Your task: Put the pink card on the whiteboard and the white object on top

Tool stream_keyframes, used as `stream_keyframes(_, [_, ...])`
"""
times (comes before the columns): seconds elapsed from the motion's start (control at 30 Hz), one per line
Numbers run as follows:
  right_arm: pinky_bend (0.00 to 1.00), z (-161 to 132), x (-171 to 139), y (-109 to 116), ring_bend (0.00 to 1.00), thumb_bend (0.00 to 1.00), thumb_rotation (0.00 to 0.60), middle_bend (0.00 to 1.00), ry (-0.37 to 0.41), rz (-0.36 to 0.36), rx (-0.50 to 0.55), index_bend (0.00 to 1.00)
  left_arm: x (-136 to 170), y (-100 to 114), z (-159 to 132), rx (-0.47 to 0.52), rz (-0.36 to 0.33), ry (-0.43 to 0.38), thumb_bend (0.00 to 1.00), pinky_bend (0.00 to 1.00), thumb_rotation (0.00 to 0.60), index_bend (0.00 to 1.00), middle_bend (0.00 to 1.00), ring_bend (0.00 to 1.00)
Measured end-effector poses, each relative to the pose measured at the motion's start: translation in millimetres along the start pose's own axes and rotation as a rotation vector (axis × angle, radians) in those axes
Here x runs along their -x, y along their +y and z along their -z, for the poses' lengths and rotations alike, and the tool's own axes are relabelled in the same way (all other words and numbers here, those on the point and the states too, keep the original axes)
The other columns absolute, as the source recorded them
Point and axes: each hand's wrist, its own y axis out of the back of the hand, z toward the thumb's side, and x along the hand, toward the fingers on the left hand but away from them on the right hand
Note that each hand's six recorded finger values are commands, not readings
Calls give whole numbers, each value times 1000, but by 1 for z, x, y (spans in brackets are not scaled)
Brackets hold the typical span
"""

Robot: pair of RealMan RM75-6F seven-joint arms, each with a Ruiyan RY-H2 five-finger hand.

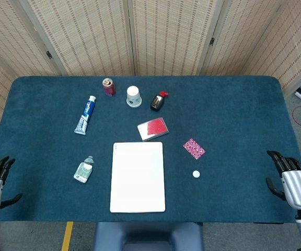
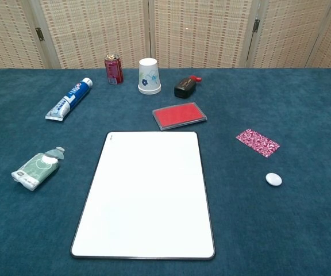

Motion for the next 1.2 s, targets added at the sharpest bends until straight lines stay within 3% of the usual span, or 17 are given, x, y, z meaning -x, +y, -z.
stream_keyframes(0.4, [218,-27,14,-17,273,390,600,199,88,-74,-10,145,4,-2,2,1,9,0,150,0,600,141,104,99])
stream_keyframes(0.83, [218,-66,60,-50,248,391,600,198,204,-187,-18,162,9,0,5,6,7,3,150,0,600,145,104,103])
stream_keyframes(1.03, [218,-98,74,-71,245,391,600,198,293,-241,-24,190,13,1,7,9,13,11,150,0,600,146,104,110])
stream_keyframes(1.2, [218,-99,83,-81,246,391,600,196,287,-253,-42,201,13,0,6,8,17,7,151,0,600,146,104,114])
